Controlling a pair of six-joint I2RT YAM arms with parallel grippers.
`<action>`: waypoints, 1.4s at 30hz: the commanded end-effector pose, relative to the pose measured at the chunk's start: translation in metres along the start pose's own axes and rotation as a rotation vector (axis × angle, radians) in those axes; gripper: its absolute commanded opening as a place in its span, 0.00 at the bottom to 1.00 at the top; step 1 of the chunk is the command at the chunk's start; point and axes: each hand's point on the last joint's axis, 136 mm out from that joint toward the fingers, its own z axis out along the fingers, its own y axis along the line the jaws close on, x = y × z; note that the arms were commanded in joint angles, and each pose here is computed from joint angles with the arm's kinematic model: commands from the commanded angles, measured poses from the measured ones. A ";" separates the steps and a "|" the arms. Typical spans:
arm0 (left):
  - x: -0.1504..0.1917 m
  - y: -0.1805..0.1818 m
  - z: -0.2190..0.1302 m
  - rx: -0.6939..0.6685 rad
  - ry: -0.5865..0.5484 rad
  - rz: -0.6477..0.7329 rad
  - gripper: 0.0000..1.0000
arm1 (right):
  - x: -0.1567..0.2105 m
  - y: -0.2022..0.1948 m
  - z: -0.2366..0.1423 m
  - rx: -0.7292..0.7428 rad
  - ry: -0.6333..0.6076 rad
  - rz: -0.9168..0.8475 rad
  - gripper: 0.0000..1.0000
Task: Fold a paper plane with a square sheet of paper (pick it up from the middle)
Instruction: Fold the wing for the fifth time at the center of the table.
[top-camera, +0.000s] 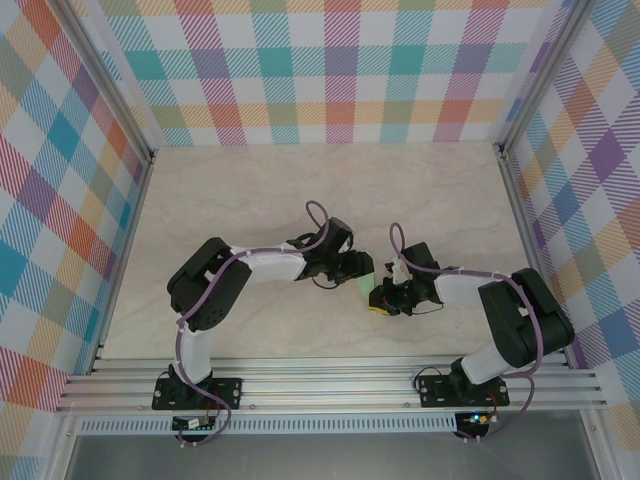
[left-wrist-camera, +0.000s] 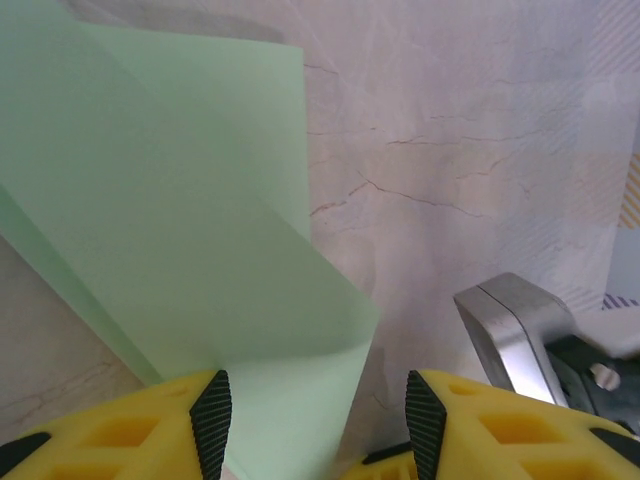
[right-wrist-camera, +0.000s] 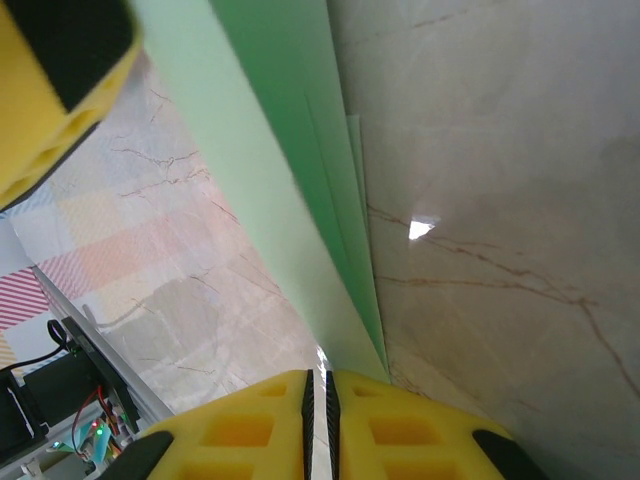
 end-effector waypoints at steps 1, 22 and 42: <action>-0.002 -0.013 0.003 0.024 -0.003 0.030 0.52 | 0.007 -0.008 0.000 0.045 0.023 0.008 0.15; 0.000 0.007 0.009 -0.051 0.003 0.036 0.49 | 0.010 -0.017 0.004 0.070 0.040 0.023 0.15; -0.034 0.036 0.004 -0.114 -0.053 0.004 0.43 | 0.015 -0.026 0.002 0.103 0.035 0.022 0.15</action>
